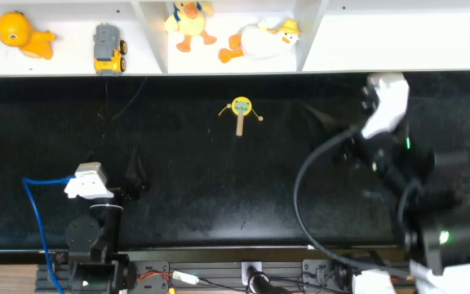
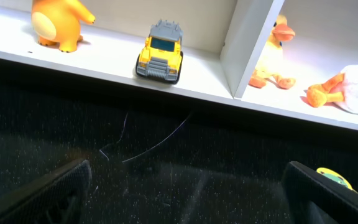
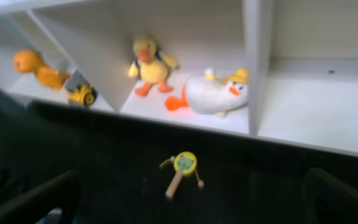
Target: Store Toys
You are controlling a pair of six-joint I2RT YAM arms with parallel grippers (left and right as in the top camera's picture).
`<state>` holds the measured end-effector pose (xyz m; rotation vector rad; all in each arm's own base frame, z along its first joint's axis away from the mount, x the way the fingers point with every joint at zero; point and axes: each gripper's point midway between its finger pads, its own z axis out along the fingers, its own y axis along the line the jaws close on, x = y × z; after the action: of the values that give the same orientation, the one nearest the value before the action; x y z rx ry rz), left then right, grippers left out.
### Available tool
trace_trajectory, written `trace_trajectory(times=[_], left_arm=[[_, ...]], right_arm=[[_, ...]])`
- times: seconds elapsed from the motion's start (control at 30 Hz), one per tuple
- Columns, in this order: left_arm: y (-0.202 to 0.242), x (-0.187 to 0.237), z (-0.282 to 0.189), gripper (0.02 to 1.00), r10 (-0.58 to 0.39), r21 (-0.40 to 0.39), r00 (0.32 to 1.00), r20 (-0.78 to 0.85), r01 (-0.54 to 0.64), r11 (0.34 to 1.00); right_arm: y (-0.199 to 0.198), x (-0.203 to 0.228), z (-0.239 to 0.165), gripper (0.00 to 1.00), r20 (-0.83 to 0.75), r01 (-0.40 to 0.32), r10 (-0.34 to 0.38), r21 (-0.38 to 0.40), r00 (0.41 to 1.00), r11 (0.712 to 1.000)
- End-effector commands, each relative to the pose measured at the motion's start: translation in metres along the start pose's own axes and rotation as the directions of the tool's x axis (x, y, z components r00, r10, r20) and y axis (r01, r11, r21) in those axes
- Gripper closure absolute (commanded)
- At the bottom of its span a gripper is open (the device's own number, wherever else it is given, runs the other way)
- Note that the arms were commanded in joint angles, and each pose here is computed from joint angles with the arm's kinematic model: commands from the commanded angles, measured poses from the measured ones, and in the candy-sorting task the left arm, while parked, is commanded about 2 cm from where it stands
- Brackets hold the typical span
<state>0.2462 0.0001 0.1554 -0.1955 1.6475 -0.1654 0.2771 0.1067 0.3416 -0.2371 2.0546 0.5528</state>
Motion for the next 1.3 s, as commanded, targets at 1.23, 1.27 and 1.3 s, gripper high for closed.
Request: trace_trajectory(times=[1.23,1.27,1.3], left_arm=[[-0.004,0.000,-0.001,0.020,0.023,0.022,1.000,0.003,-0.023,1.000],[-0.004,0.000,-0.001,0.020,0.023,0.022,1.000,0.003,-0.023,1.000],[-0.004,0.000,-0.001,0.020,0.023,0.021,1.000,0.003,-0.023,1.000]], right_arm=[[0.017,0.207,0.267,0.053,-0.644,-0.027,0.311,0.411,0.699,0.911],[0.016,0.210,0.269,0.056,-0.644,-0.030,0.319,0.418,0.696,0.908],[0.016,0.212,0.270,0.056,-0.643,-0.032,0.325,0.422,0.693,0.906]])
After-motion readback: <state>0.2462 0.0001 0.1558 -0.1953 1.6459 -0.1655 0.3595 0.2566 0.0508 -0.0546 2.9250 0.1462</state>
